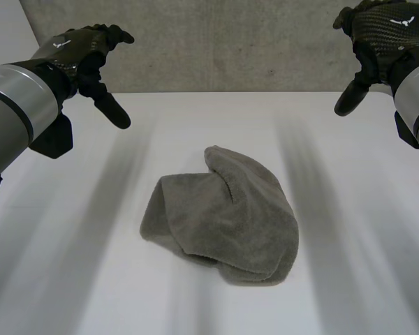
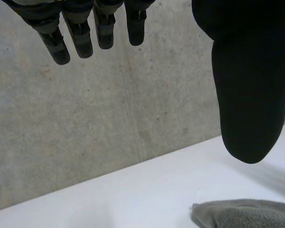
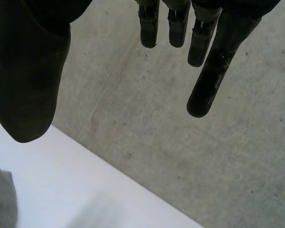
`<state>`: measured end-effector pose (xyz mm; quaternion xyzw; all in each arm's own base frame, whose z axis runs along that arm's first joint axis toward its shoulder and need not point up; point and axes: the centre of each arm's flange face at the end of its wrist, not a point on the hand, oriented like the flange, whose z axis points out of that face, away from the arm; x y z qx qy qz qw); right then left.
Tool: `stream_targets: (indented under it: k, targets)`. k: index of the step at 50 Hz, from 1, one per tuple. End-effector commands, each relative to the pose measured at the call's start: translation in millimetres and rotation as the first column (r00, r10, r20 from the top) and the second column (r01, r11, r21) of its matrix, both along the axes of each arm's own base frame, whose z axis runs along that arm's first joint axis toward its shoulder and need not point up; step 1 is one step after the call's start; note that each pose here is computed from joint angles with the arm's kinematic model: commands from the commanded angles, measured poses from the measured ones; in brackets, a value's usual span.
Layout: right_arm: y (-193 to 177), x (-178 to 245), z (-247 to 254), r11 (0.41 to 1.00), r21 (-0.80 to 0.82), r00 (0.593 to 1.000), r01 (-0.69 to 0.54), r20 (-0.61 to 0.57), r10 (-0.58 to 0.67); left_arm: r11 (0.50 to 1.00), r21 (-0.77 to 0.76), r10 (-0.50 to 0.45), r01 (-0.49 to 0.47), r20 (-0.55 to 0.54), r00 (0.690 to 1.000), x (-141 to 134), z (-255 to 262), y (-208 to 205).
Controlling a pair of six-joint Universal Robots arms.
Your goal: Fold the towel.
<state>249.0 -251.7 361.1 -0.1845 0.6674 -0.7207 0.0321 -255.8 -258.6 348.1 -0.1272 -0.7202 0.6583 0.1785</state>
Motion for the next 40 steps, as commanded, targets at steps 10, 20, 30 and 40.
stream_targets:
  k: [10, 20, 30, 40]
  targets:
    - [-10, 4, -12, 0.998, 0.056, 0.999, -0.031, -0.028, 0.033, 1.0, 0.002, -0.004, 0.004, 0.001, 1.0, -1, -1, 0]
    - [-11, 6, -18, 0.997, 0.058, 0.996, -0.058, -0.058, 0.061, 1.0, -0.001, -0.012, 0.012, 0.004, 1.0, -1, -2, 2]
    - [2, 54, -82, 0.877, 0.14, 0.789, -0.46, -0.388, 0.476, 0.996, 0.08, -0.037, 0.026, 0.141, 0.989, 2, -53, 10]
    - [-12, 111, -156, 0.792, 0.265, 0.694, -0.551, -0.382, 0.611, 0.995, 0.095, -0.032, 0.015, 0.177, 0.984, 9, -113, 16]
